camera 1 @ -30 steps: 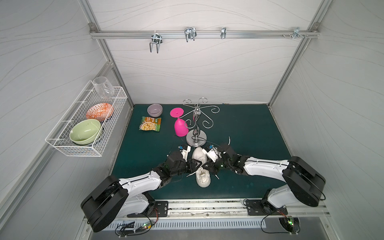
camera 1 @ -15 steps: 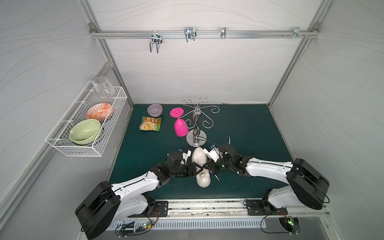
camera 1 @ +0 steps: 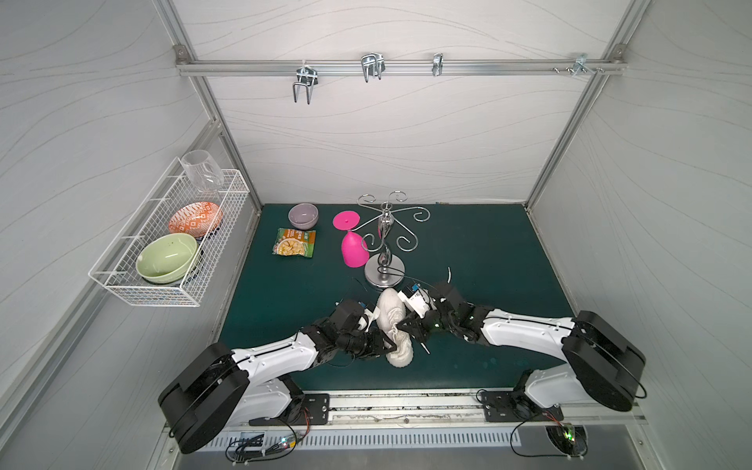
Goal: Tie the shoes
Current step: Cross the shoelace with the shoelace.
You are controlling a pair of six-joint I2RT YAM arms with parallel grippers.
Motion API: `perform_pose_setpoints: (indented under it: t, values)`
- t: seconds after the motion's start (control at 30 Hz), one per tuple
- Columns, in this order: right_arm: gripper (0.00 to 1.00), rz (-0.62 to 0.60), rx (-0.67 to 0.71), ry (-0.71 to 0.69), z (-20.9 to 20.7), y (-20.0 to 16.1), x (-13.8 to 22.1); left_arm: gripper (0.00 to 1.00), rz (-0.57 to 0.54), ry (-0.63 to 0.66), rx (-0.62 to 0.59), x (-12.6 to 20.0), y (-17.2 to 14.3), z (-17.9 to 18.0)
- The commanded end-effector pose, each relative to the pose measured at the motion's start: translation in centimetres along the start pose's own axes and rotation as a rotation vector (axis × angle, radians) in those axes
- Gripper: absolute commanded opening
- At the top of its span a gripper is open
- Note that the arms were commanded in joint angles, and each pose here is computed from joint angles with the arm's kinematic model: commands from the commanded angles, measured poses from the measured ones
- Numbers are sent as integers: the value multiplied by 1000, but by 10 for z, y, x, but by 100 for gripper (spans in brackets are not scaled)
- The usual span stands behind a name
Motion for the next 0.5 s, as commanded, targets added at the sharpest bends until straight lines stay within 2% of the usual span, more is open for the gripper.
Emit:
perform_pose_setpoints:
  t: [0.0,0.13,0.3,0.4,0.47]
  values:
    - [0,-20,31,19,9,13,4,43,56,59,31,-8,-8,17]
    - [0,-20,40,25,13,15,2,42,92,116,43,-16,-12,33]
    - [0,13,25,3,6,0,-2,42,90,132,32,-17,-11,35]
    - [0,32,17,-13,2,-10,-2,50,71,144,16,-12,-9,32]
    - [0,43,16,-26,0,-14,-1,62,43,147,-3,-6,-7,28]
Point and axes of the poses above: each gripper's point midway between its finger pads, its own x axis back along the fingers, its own z axis along the line the jaws close on, y = z × x, the point moved 3 cm from there along x, back along the fingers, and after that the axes turned 4 degrees about x, right-handed, at the moved point
